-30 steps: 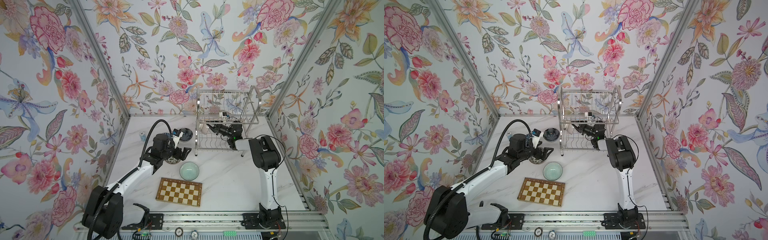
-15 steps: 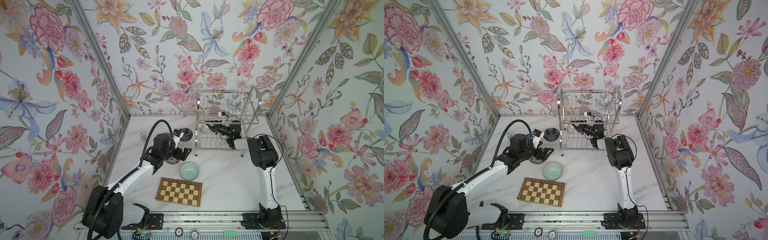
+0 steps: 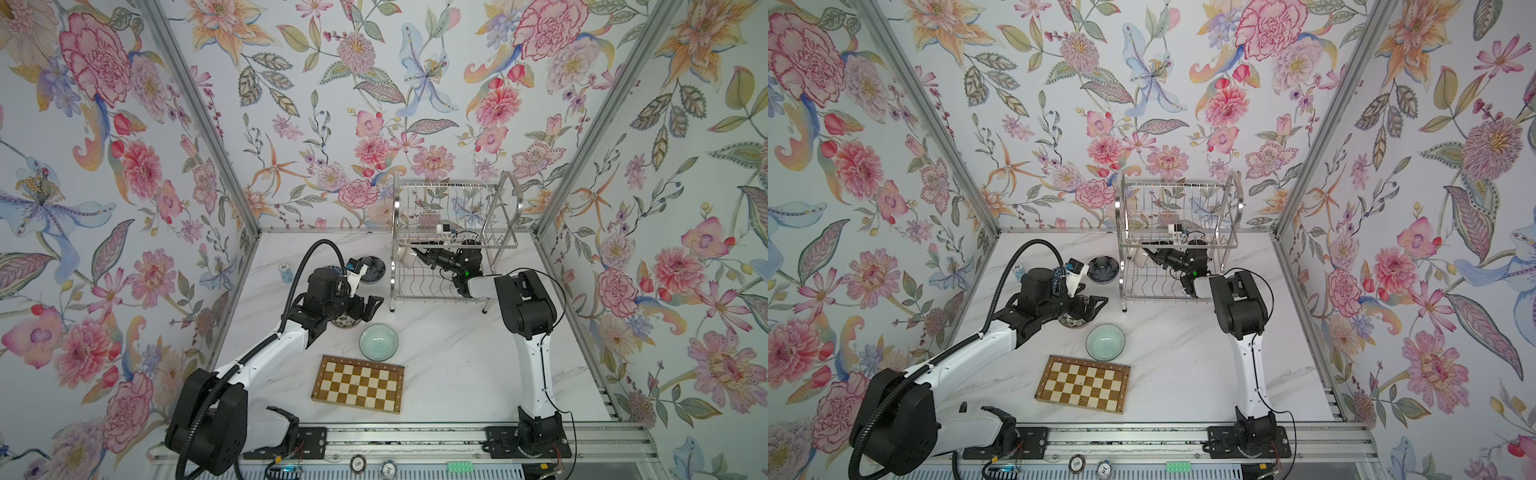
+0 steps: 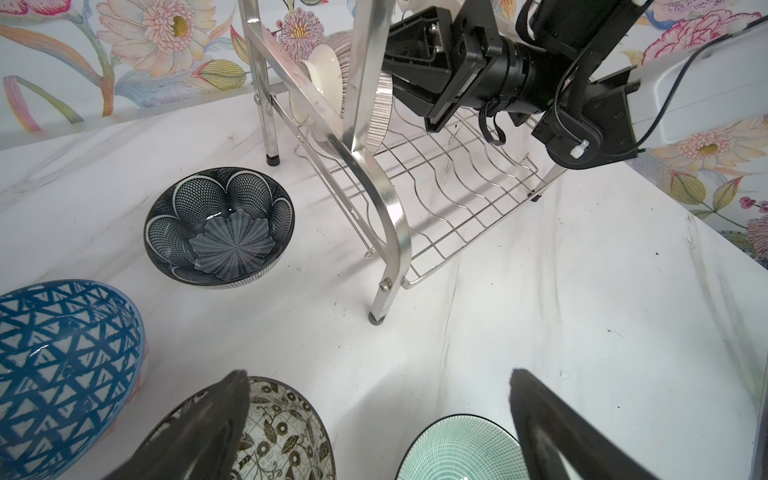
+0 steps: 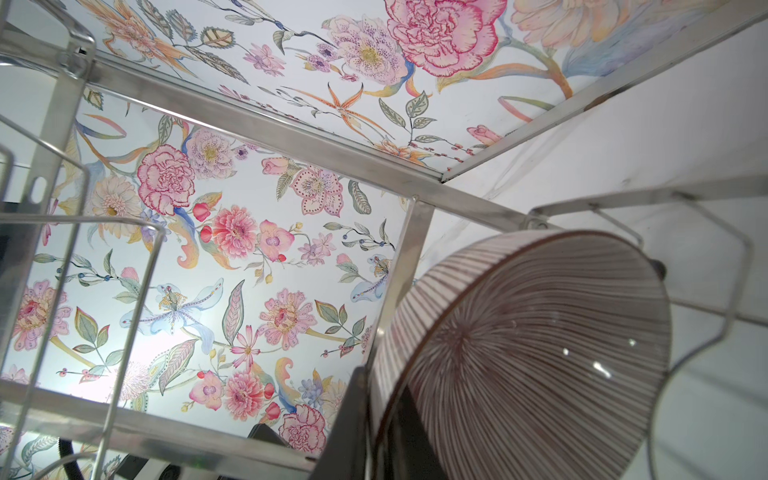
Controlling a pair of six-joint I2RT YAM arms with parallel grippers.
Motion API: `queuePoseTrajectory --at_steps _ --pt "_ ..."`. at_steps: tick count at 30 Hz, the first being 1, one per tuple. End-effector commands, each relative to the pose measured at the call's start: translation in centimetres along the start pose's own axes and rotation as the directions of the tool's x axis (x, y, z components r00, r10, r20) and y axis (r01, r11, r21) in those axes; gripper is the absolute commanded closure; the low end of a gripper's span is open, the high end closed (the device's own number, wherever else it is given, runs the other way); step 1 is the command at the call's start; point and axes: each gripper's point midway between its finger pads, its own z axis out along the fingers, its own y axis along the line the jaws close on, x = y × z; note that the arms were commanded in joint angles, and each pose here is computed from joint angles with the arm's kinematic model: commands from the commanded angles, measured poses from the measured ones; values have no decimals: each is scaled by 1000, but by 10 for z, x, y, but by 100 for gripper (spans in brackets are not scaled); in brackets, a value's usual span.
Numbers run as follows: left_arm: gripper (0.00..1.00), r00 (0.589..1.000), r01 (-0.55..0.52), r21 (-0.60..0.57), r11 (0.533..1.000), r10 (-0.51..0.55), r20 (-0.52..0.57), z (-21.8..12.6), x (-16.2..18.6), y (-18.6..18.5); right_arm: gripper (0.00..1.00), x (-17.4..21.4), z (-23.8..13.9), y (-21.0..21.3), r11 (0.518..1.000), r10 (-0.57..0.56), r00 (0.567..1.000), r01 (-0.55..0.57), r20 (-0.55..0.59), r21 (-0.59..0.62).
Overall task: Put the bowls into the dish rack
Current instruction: 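Lower the pink-striped bowl upright into the rack slots with the right gripper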
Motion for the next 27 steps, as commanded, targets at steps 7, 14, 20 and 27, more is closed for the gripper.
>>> queuePoseTrajectory --at_steps 7,14,20,27 --pt "1 1000 -21 16 1000 21 -11 3 -1 -5 86 -12 0 12 997 -73 997 73 14 -18" --pt "1 1000 -24 15 1000 24 -16 3 0 -5 82 -12 -1 12 997 -74 997 75 14 -13" --pt "1 999 -25 15 1000 26 -20 4 1 -5 79 -13 -1 17 997 -81 997 82 16 -17" --pt "1 1000 -23 5 1000 23 -18 3 0 -4 76 -13 -3 24 996 -87 996 88 33 -18"
